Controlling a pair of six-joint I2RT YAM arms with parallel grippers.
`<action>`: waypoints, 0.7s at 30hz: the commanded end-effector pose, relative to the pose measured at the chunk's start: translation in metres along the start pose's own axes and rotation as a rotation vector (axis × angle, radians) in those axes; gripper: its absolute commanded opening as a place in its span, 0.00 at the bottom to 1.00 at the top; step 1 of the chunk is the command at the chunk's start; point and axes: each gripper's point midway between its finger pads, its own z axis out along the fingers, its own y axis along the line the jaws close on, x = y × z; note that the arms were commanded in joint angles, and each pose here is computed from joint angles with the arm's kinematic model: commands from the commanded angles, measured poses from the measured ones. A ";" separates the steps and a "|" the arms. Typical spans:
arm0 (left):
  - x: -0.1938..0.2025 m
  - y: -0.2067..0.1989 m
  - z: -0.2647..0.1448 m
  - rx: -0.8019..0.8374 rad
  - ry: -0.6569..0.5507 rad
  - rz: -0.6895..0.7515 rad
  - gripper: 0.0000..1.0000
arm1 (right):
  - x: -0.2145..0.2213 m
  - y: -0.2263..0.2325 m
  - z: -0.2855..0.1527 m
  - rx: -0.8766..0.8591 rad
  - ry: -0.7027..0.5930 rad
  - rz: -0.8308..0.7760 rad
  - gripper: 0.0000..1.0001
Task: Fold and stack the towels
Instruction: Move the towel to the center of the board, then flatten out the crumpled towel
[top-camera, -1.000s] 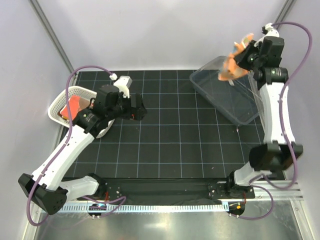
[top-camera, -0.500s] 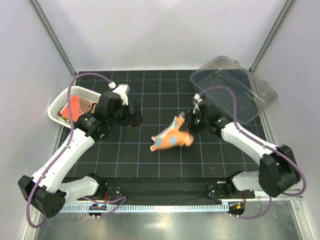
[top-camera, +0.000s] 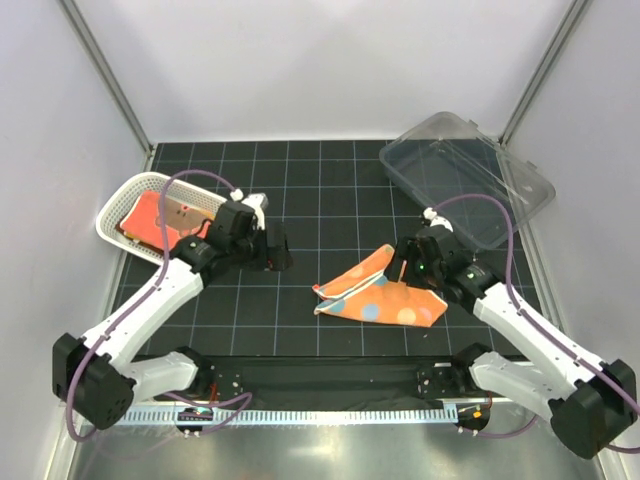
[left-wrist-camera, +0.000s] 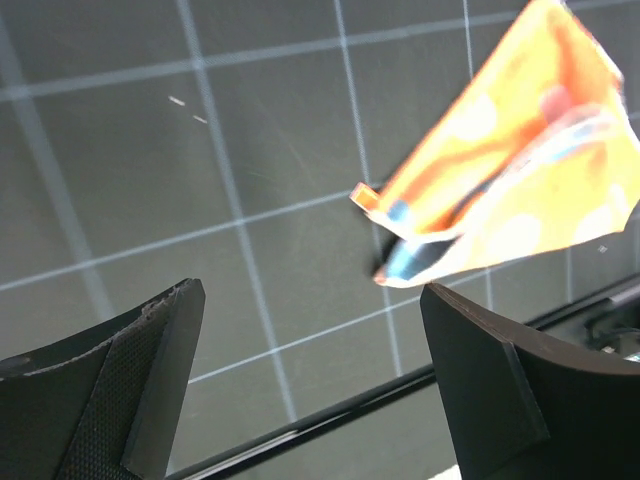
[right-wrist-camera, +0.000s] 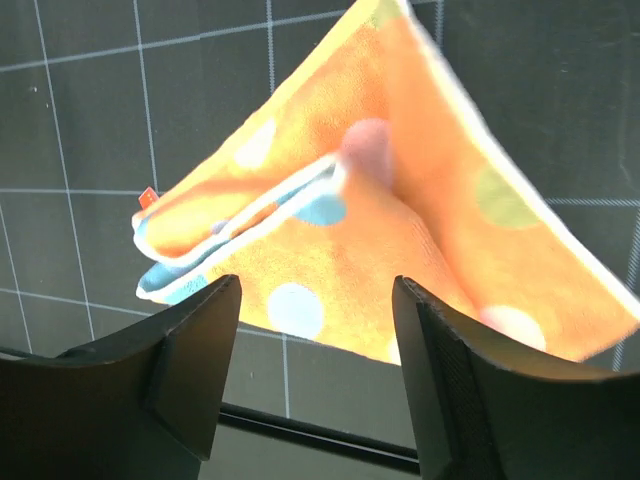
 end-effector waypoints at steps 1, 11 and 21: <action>0.004 -0.033 0.025 0.174 0.003 -0.119 0.91 | -0.016 0.000 -0.013 0.029 -0.049 0.018 0.70; 0.046 -0.052 0.090 0.149 0.056 -0.274 0.86 | -0.053 0.034 0.038 0.028 0.012 -0.174 0.59; 0.058 -0.080 0.128 0.138 0.103 -0.324 0.62 | -0.047 0.029 0.054 0.032 0.012 -0.181 0.52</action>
